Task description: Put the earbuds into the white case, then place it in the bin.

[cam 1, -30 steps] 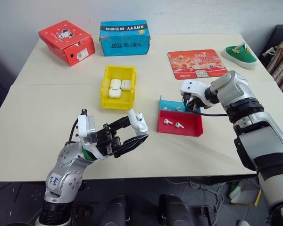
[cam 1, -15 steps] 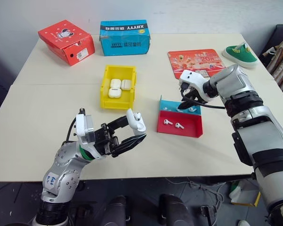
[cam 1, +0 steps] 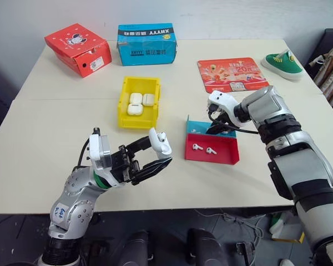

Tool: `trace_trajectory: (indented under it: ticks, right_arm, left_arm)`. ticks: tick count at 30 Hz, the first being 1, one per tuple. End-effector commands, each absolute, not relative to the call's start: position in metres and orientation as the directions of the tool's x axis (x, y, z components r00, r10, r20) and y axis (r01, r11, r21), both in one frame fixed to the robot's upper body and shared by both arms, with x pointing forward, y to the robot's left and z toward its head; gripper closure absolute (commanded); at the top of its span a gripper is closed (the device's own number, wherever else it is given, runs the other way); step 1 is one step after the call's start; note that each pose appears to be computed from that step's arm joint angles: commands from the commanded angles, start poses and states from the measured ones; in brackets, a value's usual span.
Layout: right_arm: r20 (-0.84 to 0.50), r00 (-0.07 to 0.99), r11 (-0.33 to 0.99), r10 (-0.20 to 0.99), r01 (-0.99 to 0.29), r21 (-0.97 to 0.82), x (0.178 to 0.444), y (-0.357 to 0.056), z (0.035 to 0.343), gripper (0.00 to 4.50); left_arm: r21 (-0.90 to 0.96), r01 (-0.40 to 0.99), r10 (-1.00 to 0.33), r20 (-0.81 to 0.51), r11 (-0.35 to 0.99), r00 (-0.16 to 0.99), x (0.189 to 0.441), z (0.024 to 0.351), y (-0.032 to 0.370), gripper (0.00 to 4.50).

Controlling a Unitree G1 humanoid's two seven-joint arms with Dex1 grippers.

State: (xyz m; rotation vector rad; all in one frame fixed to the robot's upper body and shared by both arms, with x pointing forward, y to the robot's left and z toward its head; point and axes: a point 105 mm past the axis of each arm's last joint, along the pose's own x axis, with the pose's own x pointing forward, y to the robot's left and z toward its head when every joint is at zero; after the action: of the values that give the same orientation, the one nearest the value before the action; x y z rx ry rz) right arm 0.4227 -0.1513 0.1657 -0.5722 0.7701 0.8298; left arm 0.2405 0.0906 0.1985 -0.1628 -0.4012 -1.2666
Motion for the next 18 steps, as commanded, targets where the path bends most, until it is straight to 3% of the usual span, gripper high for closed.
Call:
trace_trajectory:
  ticks: [1,10,13,15,18]
  right_arm:
    - [-0.773,0.463,0.553,0.434,-0.814,-0.178,0.424,-0.149,0.171,2.17]
    - [-0.785,0.456,0.545,0.420,-0.818,-0.184,0.423,-0.150,0.165,2.17]
    - [-0.790,0.448,0.532,0.419,-0.826,-0.186,0.422,-0.149,0.162,2.77]
    - [-0.791,0.443,0.527,0.421,-0.830,-0.184,0.421,-0.149,0.161,3.41]
    - [-0.793,0.436,0.520,0.425,-0.835,-0.181,0.420,-0.149,0.160,3.41]
  left_arm:
    - [0.142,0.947,-0.891,0.403,0.288,0.211,0.232,0.209,0.090,1.73]
    - [0.140,0.946,-0.890,0.403,0.292,0.215,0.232,0.208,0.090,1.73]
    - [0.139,0.946,-0.889,0.404,0.293,0.216,0.232,0.208,0.090,1.73]
    - [0.139,0.945,-0.889,0.404,0.295,0.218,0.232,0.208,0.090,1.73]
    - [0.138,0.945,-0.888,0.404,0.297,0.220,0.232,0.208,0.091,1.73]
